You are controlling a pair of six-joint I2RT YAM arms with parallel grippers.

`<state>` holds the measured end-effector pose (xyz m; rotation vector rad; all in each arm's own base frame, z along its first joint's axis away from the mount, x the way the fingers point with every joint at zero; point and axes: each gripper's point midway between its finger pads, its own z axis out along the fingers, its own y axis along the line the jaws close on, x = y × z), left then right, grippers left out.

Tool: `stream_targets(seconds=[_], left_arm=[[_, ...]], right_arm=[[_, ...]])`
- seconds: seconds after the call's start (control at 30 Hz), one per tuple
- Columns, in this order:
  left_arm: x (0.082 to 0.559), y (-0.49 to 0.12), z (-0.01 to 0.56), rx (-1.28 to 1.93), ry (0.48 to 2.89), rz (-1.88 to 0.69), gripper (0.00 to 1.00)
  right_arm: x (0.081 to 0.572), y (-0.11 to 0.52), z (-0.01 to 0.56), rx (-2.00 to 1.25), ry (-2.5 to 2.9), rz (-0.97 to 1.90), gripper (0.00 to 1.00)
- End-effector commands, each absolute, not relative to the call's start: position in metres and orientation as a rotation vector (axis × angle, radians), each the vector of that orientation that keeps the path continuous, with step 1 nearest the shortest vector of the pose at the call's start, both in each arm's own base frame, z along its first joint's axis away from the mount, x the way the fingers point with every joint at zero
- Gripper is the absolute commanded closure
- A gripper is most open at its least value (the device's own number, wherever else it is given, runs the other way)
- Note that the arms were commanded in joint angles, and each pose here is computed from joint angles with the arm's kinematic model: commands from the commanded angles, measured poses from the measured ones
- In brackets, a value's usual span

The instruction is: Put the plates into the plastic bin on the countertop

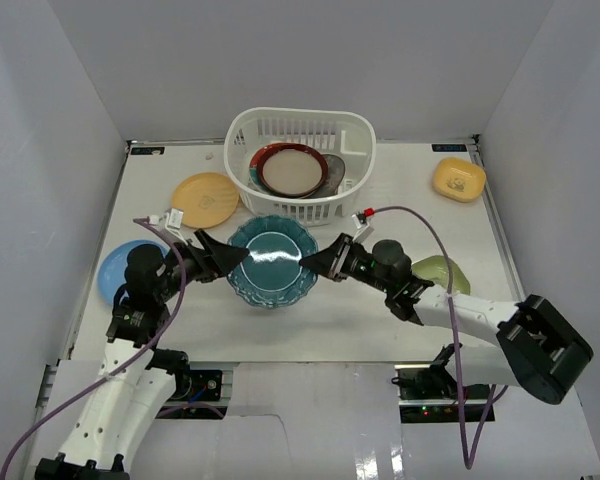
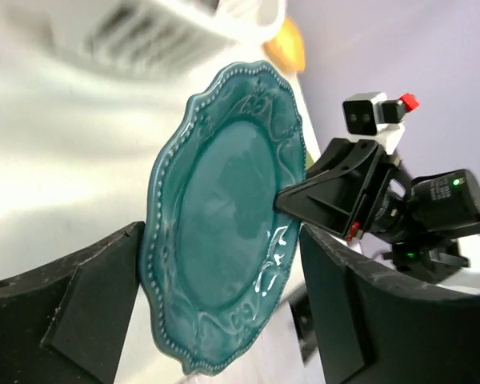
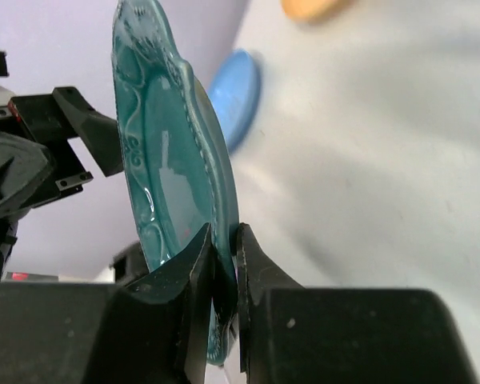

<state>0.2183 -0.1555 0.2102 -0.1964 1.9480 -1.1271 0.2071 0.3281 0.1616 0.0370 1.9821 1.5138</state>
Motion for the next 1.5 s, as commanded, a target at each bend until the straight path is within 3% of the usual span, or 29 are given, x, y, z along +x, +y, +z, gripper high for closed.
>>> stream_targets(seconds=[0.0, 0.07, 0.17, 0.2, 0.27, 0.33, 0.37, 0.43, 0.47, 0.5, 0.57, 0.67, 0.93, 1.0, 1.03, 1.07, 1.17, 1.3, 1.43, 1.47], left_arm=[[0.230, -0.133, 0.259, -0.096, 1.846, -0.901, 0.13], [0.238, -0.117, 0.273, -0.142, 1.808, -0.791, 0.10], [0.242, -0.096, 0.289, -0.181, 1.766, -0.658, 0.02], [0.242, -0.091, 0.287, -0.196, 1.774, -0.628, 0.02], [0.245, -0.082, 0.281, -0.221, 1.782, -0.572, 0.02], [0.245, -0.079, 0.268, -0.235, 1.813, -0.544, 0.02], [0.246, -0.077, 0.263, -0.246, 1.828, -0.531, 0.02], [0.248, -0.073, 0.255, -0.269, 1.849, -0.500, 0.02], [0.250, -0.073, 0.252, -0.274, 1.860, -0.497, 0.02], [0.251, -0.073, 0.251, -0.277, 1.865, -0.498, 0.02], [0.257, -0.074, 0.246, -0.283, 1.890, -0.492, 0.02], [0.269, -0.077, 0.249, -0.286, 1.900, -0.491, 0.02], [0.322, -0.082, 0.234, -0.374, 1.976, -0.465, 0.02], [0.332, -0.078, 0.235, -0.399, 1.973, -0.450, 0.02], [0.342, -0.072, 0.230, -0.422, 1.982, -0.424, 0.02], [0.344, -0.072, 0.224, -0.425, 2.000, -0.418, 0.02], [0.362, -0.057, 0.214, -0.489, 2.029, -0.379, 0.02], [0.389, -0.030, 0.204, -0.589, 2.044, -0.333, 0.02], [0.419, -0.010, 0.200, -0.674, 2.036, -0.327, 0.04], [0.427, -0.004, 0.187, -0.702, 2.063, -0.314, 0.04]], right_arm=[[0.239, 0.325, 0.274, -0.116, 1.680, 1.455, 0.92], [0.262, 0.319, 0.313, -0.145, 1.603, 1.421, 0.92], [0.305, 0.309, 0.325, -0.121, 1.599, 1.387, 0.92], [0.320, 0.308, 0.355, -0.131, 1.536, 1.379, 0.92], [0.359, 0.310, 0.343, -0.109, 1.593, 1.340, 0.92], [0.393, 0.308, 0.375, -0.110, 1.536, 1.301, 0.92], [0.415, 0.316, 0.349, -0.093, 1.610, 1.289, 0.92], [0.443, 0.318, 0.372, -0.108, 1.568, 1.263, 0.92], [0.467, 0.323, 0.340, -0.068, 1.658, 1.217, 0.92], [0.480, 0.322, 0.361, -0.085, 1.614, 1.185, 0.92], [0.509, 0.327, 0.323, -0.054, 1.712, 1.128, 0.92], [0.538, 0.331, 0.313, -0.045, 1.733, 1.108, 0.92], [0.562, 0.325, 0.274, 0.000, 1.811, 1.055, 0.92], [0.563, 0.326, 0.265, -0.007, 1.832, 1.045, 0.85], [0.564, 0.323, 0.255, -0.001, 1.857, 1.020, 0.76], [0.565, 0.322, 0.253, 0.007, 1.864, 1.012, 0.76], [0.563, 0.316, 0.242, 0.015, 1.889, 0.969, 0.42], [0.557, 0.306, 0.238, 0.005, 1.906, 0.908, 0.17], [0.545, 0.297, 0.254, -0.024, 1.892, 0.859, 0.02], [0.542, 0.294, 0.260, -0.031, 1.885, 0.849, 0.07]])
